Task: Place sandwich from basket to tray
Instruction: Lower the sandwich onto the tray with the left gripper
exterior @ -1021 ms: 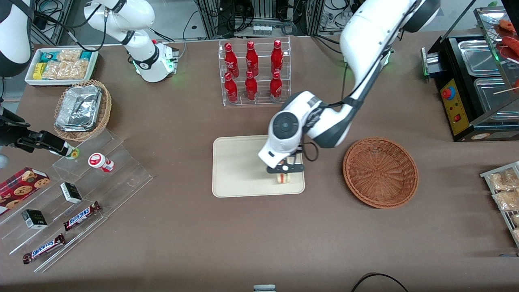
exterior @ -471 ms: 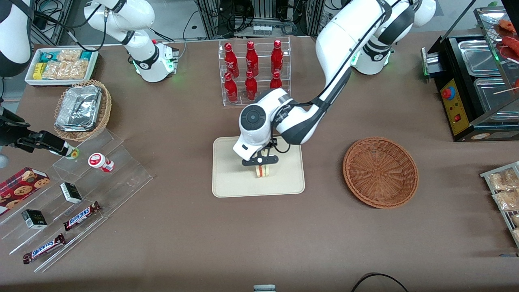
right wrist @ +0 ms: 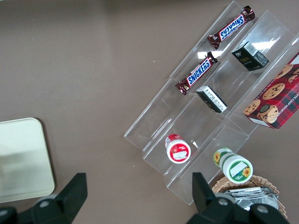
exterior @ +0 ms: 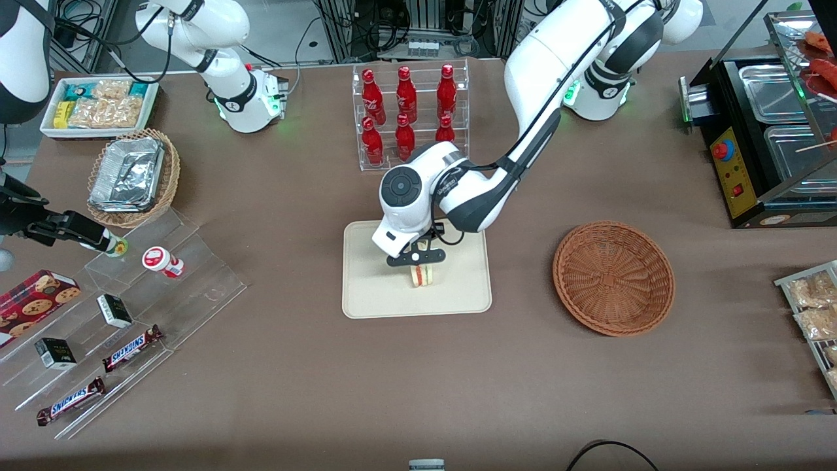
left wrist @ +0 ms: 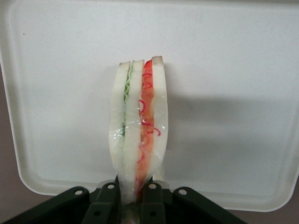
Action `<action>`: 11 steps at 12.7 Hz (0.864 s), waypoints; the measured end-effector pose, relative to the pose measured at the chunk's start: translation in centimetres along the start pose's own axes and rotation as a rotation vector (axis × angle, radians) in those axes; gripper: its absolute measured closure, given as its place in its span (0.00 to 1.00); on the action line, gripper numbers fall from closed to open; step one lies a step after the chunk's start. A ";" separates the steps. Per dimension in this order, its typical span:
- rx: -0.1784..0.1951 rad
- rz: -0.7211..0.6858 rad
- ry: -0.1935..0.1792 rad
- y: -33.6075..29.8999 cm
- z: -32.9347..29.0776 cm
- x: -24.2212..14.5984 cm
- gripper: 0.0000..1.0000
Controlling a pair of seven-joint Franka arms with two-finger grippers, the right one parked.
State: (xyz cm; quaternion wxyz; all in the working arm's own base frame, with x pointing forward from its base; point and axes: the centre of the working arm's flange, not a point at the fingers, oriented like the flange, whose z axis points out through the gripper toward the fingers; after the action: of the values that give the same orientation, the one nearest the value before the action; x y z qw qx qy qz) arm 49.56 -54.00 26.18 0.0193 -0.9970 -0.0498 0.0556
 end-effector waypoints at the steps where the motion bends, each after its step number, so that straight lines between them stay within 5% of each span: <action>1: 0.001 -0.005 -0.001 0.0 0.2 0.0 0.85; 9: -0.011 -0.058 -0.001 0.2 2.0 0.5 0.85; 11: -0.013 -0.059 0.000 0.3 1.9 0.5 0.68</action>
State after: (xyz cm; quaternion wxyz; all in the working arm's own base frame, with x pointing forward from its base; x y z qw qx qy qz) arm 49.88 -54.15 24.26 0.0145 -0.9952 -0.0797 0.0546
